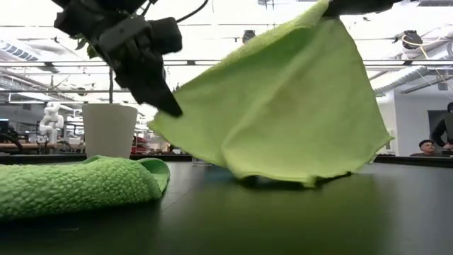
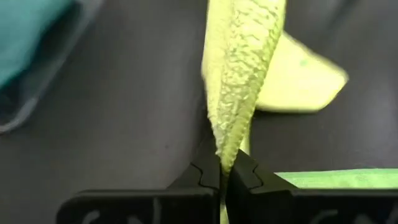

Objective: Fold microfiber towels
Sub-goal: Fold the light green towel

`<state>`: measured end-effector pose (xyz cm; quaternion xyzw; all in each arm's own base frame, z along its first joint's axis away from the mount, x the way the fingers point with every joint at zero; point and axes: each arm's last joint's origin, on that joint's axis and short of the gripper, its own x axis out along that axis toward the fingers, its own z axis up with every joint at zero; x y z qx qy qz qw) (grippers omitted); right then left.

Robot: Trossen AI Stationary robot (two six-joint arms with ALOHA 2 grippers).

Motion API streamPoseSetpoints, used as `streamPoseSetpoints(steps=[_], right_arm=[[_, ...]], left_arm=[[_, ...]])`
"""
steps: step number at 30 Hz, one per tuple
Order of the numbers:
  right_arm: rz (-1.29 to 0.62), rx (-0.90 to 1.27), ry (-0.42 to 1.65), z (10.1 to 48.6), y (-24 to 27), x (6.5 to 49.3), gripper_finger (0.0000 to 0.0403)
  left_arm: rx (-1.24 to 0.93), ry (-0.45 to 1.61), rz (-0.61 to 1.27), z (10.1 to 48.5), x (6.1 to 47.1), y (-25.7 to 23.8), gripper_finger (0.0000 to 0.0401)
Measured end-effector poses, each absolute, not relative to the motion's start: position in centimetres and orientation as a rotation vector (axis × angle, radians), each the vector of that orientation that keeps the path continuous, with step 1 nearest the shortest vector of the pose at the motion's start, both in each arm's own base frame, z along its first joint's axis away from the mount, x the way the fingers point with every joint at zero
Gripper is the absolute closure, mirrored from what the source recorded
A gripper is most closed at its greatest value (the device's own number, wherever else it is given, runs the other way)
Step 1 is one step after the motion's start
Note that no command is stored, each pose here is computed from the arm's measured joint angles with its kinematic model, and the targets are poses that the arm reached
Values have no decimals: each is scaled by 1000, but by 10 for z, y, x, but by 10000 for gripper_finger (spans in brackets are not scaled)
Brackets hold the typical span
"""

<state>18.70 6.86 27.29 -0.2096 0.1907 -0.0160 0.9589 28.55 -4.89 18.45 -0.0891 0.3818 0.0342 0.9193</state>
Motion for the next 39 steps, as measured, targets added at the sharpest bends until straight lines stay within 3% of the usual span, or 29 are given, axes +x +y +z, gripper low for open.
streamPoseSetpoints(steps=[12, 23, 33, 39], right_arm=[[-77, -443, 352, 279, 67, 182, 403], [-200, -519, 288, 296, 50, 171, 403], [-166, -418, 323, 289, 56, 168, 403], [-17, -246, 389, 273, 78, 166, 403]], left_arm=[[-109, 860, 120, 237, 279, -5, 400], [39, 807, 189, 318, 286, 2, 401], [40, 850, 83, 308, 291, -38, 401], [11, 842, -74, 292, 304, -84, 401]])
